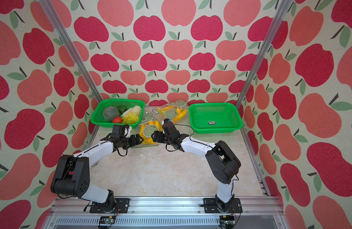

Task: Open the zip-top bag and take out the banana
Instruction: Adjust the zipper food storage bag at the center of the board.

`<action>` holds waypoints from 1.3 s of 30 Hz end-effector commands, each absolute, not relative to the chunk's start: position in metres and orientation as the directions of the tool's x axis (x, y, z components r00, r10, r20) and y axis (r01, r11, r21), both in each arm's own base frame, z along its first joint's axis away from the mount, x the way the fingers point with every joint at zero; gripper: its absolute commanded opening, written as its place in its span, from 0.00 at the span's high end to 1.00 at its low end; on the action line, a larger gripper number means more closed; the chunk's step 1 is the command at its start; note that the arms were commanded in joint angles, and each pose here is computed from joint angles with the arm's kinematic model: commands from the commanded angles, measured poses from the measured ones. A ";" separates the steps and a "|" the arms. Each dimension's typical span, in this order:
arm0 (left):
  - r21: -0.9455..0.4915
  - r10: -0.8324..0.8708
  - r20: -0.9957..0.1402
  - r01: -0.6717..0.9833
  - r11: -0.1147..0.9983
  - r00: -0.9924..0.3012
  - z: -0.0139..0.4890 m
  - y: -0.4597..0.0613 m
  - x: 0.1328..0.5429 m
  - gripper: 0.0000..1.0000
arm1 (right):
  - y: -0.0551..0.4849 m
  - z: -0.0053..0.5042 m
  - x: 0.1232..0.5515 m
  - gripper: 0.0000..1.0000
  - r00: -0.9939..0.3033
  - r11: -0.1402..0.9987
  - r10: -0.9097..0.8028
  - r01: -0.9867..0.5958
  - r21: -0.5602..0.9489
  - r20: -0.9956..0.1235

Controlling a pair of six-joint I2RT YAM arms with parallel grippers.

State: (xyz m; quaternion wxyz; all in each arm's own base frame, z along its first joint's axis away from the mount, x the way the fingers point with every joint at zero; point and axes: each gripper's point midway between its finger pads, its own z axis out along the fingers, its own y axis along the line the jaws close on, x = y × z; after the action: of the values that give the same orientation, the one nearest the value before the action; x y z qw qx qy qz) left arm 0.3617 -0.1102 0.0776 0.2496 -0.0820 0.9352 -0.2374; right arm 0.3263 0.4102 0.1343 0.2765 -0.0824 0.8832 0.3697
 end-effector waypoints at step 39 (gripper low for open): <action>-0.504 -0.047 -0.464 0.219 0.836 -0.885 0.086 -0.186 0.247 0.13 | 0.268 0.083 0.279 1.00 -0.864 0.831 0.178 -0.124 0.542 -0.471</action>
State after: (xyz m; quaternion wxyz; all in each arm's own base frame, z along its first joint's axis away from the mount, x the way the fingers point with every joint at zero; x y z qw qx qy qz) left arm 0.2704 -0.1756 0.1109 0.2916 0.0392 0.9178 -0.2666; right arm 0.2812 0.2721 0.0811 0.2576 0.0016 0.9226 0.2871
